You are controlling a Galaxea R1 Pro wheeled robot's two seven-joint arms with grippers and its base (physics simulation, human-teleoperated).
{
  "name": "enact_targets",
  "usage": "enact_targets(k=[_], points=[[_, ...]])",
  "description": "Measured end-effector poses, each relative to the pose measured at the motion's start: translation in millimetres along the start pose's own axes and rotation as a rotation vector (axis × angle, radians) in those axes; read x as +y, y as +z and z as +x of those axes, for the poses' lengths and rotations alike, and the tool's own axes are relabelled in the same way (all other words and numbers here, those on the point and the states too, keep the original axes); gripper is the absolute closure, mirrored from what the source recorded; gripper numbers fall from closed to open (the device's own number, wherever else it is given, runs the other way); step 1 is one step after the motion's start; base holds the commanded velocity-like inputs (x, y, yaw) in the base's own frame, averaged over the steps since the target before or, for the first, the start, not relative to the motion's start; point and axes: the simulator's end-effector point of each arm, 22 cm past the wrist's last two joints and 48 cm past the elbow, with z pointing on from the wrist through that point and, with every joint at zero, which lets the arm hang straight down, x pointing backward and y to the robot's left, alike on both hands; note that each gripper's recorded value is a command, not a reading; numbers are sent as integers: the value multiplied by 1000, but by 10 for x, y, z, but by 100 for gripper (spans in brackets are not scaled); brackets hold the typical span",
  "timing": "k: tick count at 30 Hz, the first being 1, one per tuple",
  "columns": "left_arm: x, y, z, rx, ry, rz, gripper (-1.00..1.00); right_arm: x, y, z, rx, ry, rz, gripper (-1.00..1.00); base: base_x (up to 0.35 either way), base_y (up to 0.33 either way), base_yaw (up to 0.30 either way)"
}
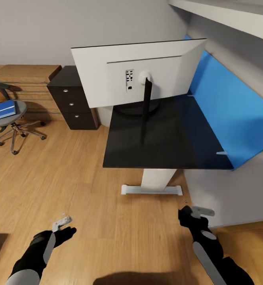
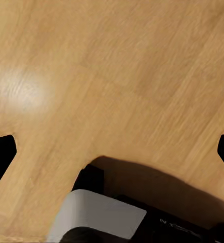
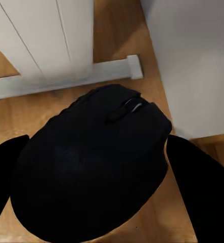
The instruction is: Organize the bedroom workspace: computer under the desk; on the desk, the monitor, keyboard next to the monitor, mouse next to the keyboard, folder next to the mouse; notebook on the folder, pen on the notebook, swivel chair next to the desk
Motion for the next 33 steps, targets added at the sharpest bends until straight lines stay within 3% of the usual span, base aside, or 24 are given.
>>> enact_targets(k=[2,3,4,6,9,14,16,21,26,33], points=[[20,116,297,20,30,-11,-100,-56,55,222,31,3,23,100,-5,2,0],[44,212,308,-110,155,-35,-100,-157,190,585,23,63,79,100,0,0,0],[56,319,949,-20,193,-26,-100,-273,243,884,63,57,113,100,0,0,0],[56,320,1515,14,245,-3,-100,-396,267,1225,62,48,151,100,0,0,0],[72,268,1716,28,253,-5,-100,-517,235,1508,45,42,189,100,0,0,0],[223,170,1698,-40,254,-69,-100,-475,60,1817,-40,103,227,100,0,0,0],[246,135,1675,-58,253,-78,-100,-446,0,1875,-52,94,229,100,0,0,0],[257,58,1640,-82,251,-84,-100,-558,-145,2038,-94,13,236,100,0,0,0],[264,-9,1602,-93,248,-86,-100,-644,-255,1987,-158,15,241,100,0,0,0],[264,-100,1562,-104,246,-85,-100,-687,-340,1912,-183,18,243,100,-12,1,0]])
